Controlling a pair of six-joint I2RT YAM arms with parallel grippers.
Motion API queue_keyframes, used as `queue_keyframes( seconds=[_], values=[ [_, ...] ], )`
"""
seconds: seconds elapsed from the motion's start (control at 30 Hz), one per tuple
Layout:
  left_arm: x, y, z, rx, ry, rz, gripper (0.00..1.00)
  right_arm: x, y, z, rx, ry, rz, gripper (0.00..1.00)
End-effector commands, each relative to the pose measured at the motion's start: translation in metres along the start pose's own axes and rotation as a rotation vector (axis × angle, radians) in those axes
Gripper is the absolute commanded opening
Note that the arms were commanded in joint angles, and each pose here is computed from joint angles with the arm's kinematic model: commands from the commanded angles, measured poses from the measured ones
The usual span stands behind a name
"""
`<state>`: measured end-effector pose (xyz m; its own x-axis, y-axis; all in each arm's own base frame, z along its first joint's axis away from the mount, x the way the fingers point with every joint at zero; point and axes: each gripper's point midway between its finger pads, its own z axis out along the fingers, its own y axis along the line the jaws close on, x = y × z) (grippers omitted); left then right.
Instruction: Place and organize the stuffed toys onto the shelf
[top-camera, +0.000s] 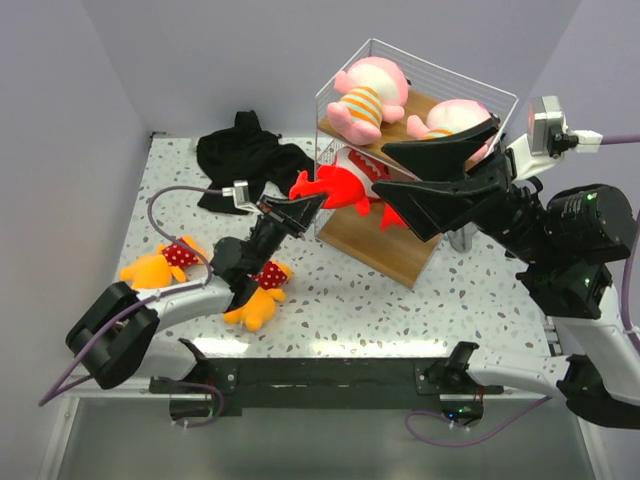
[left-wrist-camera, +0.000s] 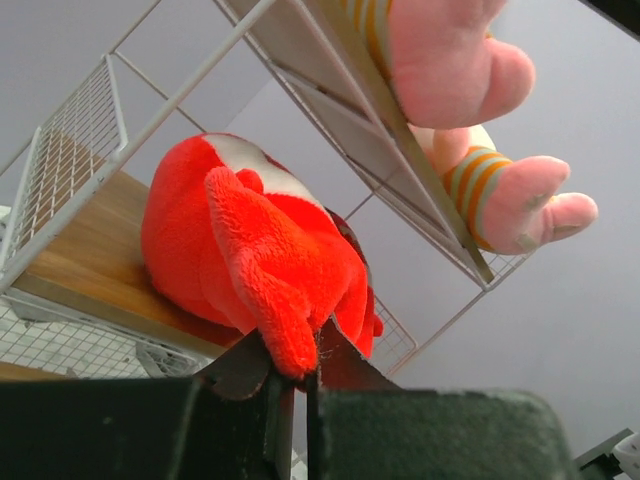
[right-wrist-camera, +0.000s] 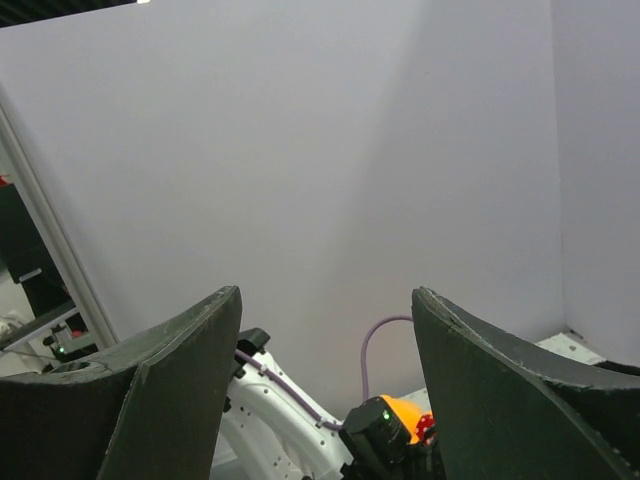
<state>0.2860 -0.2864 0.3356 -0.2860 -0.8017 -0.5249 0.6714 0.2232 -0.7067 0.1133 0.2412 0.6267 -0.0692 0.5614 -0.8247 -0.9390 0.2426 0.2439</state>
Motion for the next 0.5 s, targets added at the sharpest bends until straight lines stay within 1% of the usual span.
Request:
queue_keyframes(
  seconds=[0.0, 0.07, 0.1, 0.17, 0.2, 0.27, 0.3, 0.37, 0.47],
  values=[
    [-0.019, -0.018, 0.015, 0.101, -0.094, 0.002, 0.22, -0.012, 0.000, -0.007, 0.016, -0.042, -0.033, 0.73],
    [-0.011, -0.009, 0.019, 0.079, -0.075, 0.003, 0.32, -0.015, 0.000, -0.009, 0.021, -0.051, -0.038, 0.73],
    [-0.007, -0.003, 0.020, 0.061, -0.063, 0.006, 0.39, -0.013, 0.000, -0.010, 0.024, -0.044, -0.040, 0.74],
    [-0.002, 0.002, 0.021, 0.048, -0.048, 0.009, 0.46, -0.016, 0.001, -0.012, 0.024, -0.047, -0.044, 0.74],
    [0.000, 0.003, 0.020, 0.044, -0.037, 0.015, 0.53, -0.015, 0.000, -0.013, 0.026, -0.045, -0.048, 0.74],
    [-0.001, 0.004, 0.019, 0.036, -0.033, 0.036, 0.58, -0.016, 0.000, -0.015, 0.031, -0.045, -0.053, 0.74],
    [-0.003, 0.003, 0.019, 0.030, -0.033, 0.045, 0.64, -0.016, -0.002, -0.016, 0.041, -0.045, -0.059, 0.74],
    [-0.002, 0.004, 0.018, 0.014, -0.023, 0.063, 0.70, -0.016, -0.003, -0.017, 0.050, -0.047, -0.060, 0.74],
    [-0.001, 0.007, 0.015, -0.005, -0.003, 0.084, 0.75, -0.017, -0.003, -0.018, 0.049, -0.050, -0.063, 0.75]
  ],
)
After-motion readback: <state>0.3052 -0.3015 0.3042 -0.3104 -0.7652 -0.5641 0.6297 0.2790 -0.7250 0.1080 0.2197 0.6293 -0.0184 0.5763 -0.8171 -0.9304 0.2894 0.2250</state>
